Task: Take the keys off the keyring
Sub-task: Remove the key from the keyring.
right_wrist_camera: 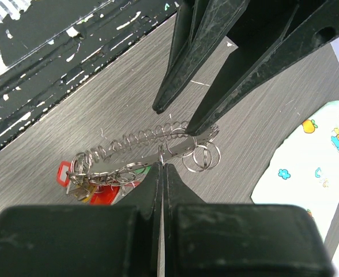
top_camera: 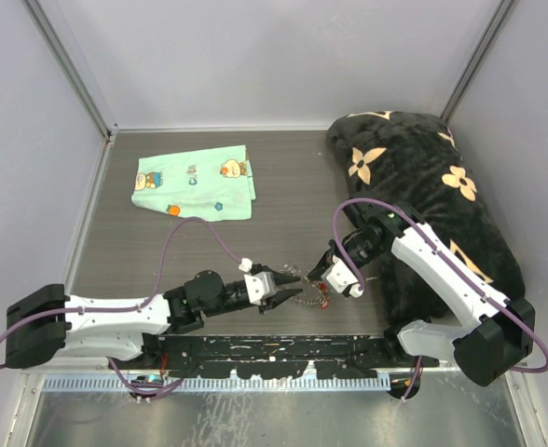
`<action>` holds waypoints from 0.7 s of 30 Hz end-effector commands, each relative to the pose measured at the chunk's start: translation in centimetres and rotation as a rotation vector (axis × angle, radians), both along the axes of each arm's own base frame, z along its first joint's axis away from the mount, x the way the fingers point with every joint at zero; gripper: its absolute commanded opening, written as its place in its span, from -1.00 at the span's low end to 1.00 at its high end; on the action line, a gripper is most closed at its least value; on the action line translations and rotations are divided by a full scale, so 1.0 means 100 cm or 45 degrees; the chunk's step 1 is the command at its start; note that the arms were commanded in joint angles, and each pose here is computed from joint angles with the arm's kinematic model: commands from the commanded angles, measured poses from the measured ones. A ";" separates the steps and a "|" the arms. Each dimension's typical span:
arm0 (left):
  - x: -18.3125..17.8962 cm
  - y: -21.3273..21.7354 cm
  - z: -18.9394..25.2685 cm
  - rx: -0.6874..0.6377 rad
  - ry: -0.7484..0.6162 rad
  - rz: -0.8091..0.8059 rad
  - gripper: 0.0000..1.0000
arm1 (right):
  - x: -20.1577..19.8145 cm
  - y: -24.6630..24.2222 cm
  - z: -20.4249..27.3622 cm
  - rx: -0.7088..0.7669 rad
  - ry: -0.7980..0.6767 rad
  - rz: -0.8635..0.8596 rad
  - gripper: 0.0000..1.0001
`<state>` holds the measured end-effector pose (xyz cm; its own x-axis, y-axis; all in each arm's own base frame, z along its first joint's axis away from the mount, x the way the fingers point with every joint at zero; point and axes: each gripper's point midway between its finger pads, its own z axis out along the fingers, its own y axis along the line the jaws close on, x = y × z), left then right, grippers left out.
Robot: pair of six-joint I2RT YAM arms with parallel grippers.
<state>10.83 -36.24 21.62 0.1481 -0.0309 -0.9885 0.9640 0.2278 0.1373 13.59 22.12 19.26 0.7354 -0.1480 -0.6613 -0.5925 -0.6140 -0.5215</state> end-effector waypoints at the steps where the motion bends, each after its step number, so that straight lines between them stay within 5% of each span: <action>1: 0.011 -0.006 0.020 -0.026 -0.096 0.096 -0.44 | -0.004 0.007 0.016 0.085 -0.026 0.032 -0.99; 21: 0.024 -0.015 0.016 0.055 -0.143 0.251 -0.45 | -0.007 0.008 0.019 0.105 0.019 -0.001 -0.99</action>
<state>12.69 -36.94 20.14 0.2296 0.1160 -0.9663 0.8952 0.3645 0.2564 13.54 22.21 19.26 0.7155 -0.1621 -0.6795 -0.6169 -0.6030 -0.5058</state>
